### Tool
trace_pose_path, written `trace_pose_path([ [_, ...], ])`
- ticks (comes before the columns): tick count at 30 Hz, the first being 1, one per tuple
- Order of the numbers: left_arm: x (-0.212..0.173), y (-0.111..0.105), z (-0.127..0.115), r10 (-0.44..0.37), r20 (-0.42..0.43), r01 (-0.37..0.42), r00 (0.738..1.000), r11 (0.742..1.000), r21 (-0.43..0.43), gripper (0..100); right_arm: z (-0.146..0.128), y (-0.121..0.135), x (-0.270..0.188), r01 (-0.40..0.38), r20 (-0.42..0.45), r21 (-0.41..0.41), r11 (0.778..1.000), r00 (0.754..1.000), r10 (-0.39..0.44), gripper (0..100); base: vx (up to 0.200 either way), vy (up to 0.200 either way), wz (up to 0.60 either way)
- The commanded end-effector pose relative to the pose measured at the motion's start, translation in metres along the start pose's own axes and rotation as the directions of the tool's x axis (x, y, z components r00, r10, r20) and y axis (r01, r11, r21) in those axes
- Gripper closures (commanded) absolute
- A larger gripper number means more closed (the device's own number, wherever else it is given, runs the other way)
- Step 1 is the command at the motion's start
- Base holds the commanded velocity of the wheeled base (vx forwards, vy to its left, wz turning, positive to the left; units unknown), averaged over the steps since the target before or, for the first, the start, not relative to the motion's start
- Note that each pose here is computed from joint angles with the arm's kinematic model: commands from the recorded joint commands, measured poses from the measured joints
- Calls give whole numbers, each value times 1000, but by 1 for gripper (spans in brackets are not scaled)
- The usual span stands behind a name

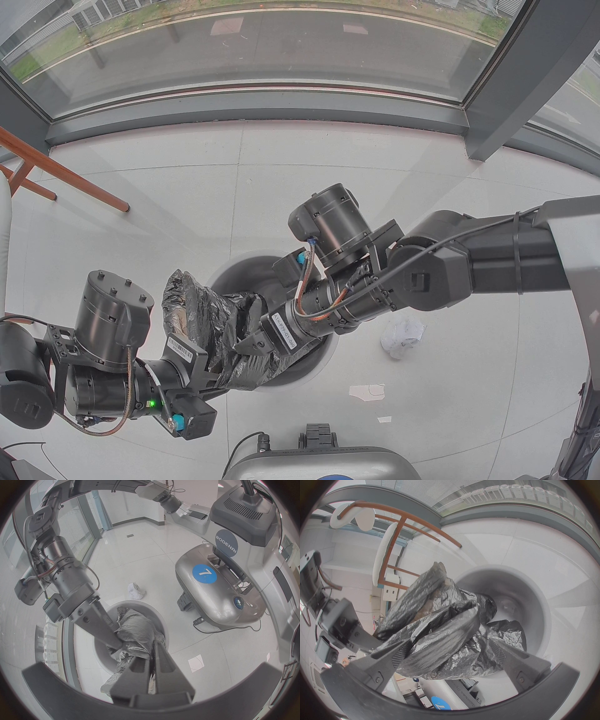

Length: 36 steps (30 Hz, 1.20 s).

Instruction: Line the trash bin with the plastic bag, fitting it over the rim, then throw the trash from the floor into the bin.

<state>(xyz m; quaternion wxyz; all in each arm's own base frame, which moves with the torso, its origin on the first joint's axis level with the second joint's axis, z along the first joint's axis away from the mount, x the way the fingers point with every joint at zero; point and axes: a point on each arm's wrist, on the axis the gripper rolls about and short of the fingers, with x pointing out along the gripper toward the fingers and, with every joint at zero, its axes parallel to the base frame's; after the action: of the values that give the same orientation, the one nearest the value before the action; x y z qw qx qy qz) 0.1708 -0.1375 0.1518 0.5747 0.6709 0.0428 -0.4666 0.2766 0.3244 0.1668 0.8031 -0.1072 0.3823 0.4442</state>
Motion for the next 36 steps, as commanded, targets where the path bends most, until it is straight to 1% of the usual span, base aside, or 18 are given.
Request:
trace_pose_path([
  [1,-1,2,0,9,-1,-9,1000,1000,-5,100,-4,-3,-5,6,-11,-6,1000,1000,-6,0,0,0,0],
  [13,-1,4,-1,14,-6,-14,1000,1000,-17,100,-2,-12,-19,24,9,5,1000,1000,-24,0,0,0,0],
  [16,-1,4,-2,16,-10,-16,1000,1000,-22,100,-4,-11,-28,27,-20,5,1000,999,-27,0,0,0,0],
  [19,-6,5,-2,32,-17,-33,999,998,-46,100,-7,-10,-36,28,-47,10,1000,999,-28,0,0,0,0],
  [22,-7,5,-2,40,-21,-42,999,997,-70,100,-10,-10,-43,30,-48,11,999,998,-30,0,0,0,0],
  [28,-7,7,-3,47,-24,-48,999,996,-75,100,-15,-14,-48,39,-61,22,999,997,-38,0,0,0,0],
  [36,-16,8,-3,84,-55,-90,995,988,-129,100,-24,-26,-53,68,-85,51,996,994,-63,0,0,0,0],
])
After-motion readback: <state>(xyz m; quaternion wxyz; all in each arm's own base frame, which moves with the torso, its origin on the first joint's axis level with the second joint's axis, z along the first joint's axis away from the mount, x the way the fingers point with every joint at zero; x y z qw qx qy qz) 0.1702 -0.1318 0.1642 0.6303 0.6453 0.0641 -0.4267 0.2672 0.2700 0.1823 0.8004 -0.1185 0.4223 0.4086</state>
